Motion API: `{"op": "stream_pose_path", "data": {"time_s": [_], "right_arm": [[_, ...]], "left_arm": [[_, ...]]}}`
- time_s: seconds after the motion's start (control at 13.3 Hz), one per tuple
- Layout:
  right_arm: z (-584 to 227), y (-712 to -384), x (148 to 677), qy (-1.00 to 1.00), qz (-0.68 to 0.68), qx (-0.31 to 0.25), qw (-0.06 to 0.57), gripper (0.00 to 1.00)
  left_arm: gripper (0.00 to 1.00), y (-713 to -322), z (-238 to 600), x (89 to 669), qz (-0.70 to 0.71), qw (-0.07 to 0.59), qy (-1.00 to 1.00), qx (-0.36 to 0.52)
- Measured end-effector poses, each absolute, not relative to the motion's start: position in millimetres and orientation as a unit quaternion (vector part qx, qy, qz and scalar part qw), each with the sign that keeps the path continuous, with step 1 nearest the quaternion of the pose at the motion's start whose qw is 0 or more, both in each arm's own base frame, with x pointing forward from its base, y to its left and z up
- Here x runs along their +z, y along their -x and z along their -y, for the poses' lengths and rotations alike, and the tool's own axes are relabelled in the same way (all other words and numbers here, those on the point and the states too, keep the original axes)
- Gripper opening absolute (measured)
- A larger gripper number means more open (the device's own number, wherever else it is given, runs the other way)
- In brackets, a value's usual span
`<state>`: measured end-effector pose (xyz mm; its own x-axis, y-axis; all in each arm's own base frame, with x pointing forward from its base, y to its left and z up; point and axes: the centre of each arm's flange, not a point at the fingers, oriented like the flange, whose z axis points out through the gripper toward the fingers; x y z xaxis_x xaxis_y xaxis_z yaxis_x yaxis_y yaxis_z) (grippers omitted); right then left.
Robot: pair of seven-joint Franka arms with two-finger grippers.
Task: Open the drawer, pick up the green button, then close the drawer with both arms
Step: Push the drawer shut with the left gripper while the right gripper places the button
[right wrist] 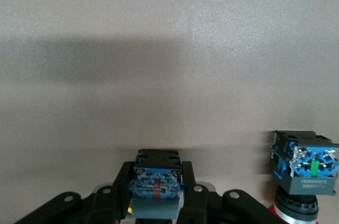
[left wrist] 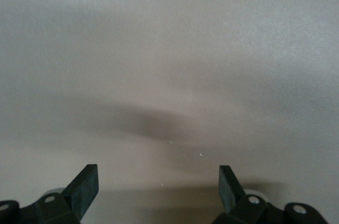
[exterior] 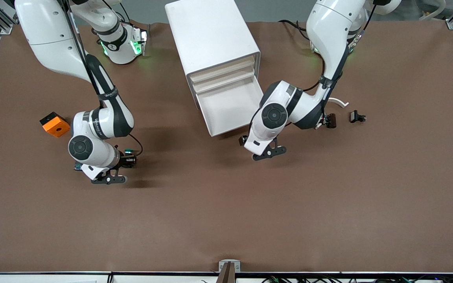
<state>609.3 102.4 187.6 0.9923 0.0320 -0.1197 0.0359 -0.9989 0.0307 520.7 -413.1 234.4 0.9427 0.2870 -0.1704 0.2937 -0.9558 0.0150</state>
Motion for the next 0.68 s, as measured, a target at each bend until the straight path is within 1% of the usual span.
{"op": "stream_pose_path", "data": {"time_s": [0.45,0.53,0.68], "right_arm": [[-101.7,-609.5,186.8,-0.998,-0.017,-0.059,0.017,0.41],[-100.8,-609.7,186.8,-0.998,-0.016,-0.059,0.017,0.46],[-100.5,-610.8,188.0,-0.998,-0.016,-0.058,0.017,0.67]], "left_arm": [[1.0,-495.1,437.7,228.1,-0.141,0.015,-0.985,-0.094],[1.0,-491.7,440.4,226.5,-0.14,0.014,-0.985,-0.095],[1.0,-486.2,444.9,224.8,-0.145,0.012,-0.985,-0.097]]}}
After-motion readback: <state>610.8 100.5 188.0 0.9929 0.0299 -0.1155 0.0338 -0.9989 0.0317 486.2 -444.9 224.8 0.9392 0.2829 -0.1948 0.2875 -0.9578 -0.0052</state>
